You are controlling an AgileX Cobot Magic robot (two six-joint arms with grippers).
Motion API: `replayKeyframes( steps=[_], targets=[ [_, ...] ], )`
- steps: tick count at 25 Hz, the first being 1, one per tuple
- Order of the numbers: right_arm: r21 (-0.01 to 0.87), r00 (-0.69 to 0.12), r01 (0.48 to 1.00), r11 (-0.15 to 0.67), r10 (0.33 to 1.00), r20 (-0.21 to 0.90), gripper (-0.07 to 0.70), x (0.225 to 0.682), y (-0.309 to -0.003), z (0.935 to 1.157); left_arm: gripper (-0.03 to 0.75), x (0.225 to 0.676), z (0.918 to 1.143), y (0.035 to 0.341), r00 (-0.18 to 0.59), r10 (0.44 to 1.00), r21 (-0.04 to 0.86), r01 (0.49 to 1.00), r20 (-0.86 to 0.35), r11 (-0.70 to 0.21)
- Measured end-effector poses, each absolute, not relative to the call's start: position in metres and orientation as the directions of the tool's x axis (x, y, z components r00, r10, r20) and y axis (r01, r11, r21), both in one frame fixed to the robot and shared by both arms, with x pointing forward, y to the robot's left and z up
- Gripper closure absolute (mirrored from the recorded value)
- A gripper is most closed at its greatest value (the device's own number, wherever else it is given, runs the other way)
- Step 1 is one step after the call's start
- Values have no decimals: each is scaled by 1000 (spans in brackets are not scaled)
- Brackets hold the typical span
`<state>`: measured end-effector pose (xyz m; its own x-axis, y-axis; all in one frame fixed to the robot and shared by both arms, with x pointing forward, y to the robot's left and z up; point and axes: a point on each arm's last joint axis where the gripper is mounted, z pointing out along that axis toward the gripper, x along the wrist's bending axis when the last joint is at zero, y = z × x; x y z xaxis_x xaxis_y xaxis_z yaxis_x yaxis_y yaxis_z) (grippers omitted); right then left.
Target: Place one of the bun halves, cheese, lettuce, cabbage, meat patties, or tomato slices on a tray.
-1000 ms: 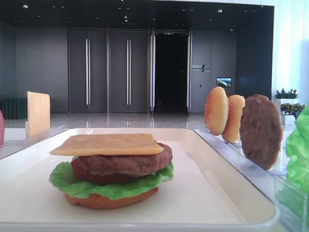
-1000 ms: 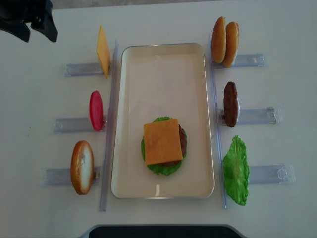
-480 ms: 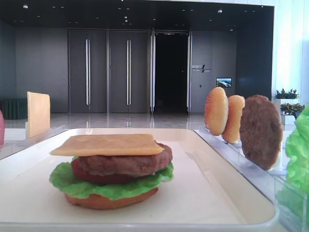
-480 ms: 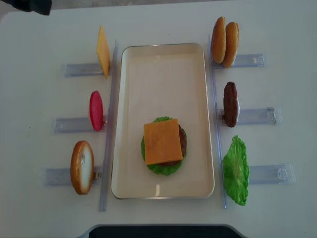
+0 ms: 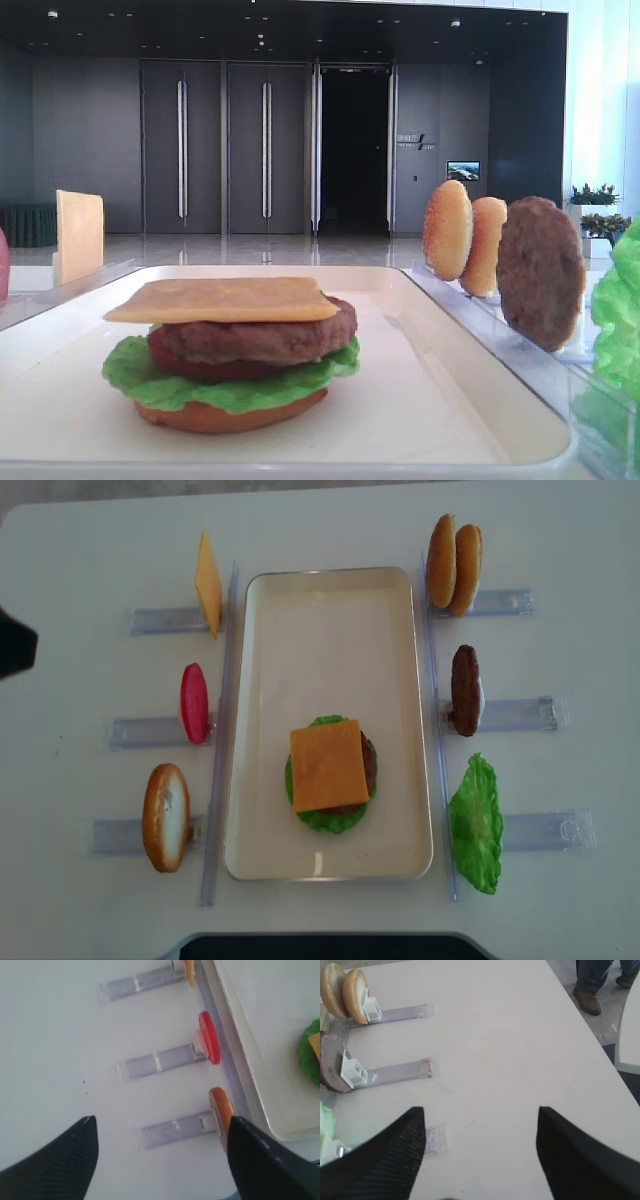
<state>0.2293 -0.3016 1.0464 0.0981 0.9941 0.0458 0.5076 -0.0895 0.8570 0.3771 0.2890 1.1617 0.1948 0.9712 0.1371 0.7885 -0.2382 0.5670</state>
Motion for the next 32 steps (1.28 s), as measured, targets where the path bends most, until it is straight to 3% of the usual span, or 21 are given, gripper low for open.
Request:
replayKeyframes(
  steps=[6, 16, 24, 32],
  targets=[
    [857, 98, 508, -90, 994, 46, 151, 229, -302, 1046, 105, 326, 1123, 296, 161, 981, 593, 782, 109, -194],
    [857, 98, 508, -90, 994, 46, 151, 229, -302, 1046, 108, 265, 1067, 301, 153, 986, 747, 647, 70, -153],
    [857, 98, 508, -90, 994, 46, 151, 229, -302, 1046, 108, 229, 1053, 301, 173, 985, 867, 487, 21, -104],
    [857, 98, 508, -90, 994, 46, 151, 229, -302, 1046, 158, 230, 1042, 299, 186, 982, 858, 504, 1, -96]
  ],
)
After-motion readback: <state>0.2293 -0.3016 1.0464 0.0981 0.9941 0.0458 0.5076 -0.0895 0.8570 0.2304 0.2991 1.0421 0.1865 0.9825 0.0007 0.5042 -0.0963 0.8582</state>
